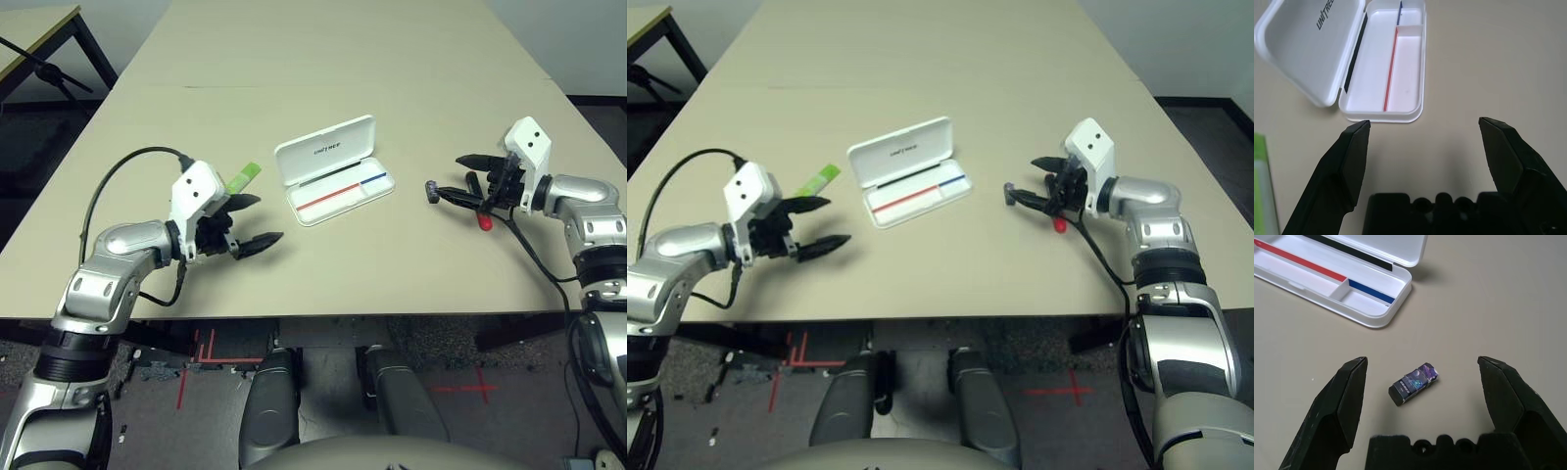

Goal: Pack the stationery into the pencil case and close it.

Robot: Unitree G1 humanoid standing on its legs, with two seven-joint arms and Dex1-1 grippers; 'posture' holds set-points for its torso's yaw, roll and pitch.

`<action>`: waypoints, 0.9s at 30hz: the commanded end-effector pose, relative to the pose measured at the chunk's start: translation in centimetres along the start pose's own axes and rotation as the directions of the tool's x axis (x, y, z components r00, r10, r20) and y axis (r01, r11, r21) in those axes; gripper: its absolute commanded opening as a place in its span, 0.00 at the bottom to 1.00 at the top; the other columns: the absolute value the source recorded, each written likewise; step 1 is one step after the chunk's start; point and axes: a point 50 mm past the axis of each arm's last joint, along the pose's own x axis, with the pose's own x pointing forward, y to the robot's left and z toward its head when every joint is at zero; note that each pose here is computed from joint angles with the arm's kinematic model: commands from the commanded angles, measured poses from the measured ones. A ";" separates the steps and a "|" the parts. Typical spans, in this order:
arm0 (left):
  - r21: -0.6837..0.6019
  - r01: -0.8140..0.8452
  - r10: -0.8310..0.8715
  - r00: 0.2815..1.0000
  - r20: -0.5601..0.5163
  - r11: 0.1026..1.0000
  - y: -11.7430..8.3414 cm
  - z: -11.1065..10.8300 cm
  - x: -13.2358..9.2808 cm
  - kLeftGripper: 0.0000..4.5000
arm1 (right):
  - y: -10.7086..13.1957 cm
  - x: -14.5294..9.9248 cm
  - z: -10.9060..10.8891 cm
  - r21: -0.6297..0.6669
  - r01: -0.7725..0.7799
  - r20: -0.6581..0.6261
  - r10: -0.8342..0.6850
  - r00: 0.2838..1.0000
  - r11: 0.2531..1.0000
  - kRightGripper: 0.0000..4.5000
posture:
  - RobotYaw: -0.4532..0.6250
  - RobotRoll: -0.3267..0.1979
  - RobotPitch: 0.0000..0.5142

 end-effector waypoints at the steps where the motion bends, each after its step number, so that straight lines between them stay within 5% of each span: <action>1: 0.040 0.048 -0.046 0.997 -0.061 0.998 -0.4 0.0 1.3 0.99 | 0.3 0.0 -0.1 0.001 -0.024 -0.019 0.024 1.000 1.000 1.00 | 0.44 0.62 0.26; 12: 0.123 0.139 -0.122 0.983 -0.139 0.983 -0.5 0.6 5.1 0.99 | 1.2 -0.1 -0.2 0.030 -0.070 -0.016 0.070 0.997 0.997 1.00 | 0.43 0.62 0.26; 27: 0.148 0.194 -0.171 0.973 -0.155 0.970 0.2 1.5 7.5 0.99 | 2.4 -0.3 0.1 0.080 -0.122 0.022 0.121 0.992 0.989 1.00 | 0.40 0.62 0.25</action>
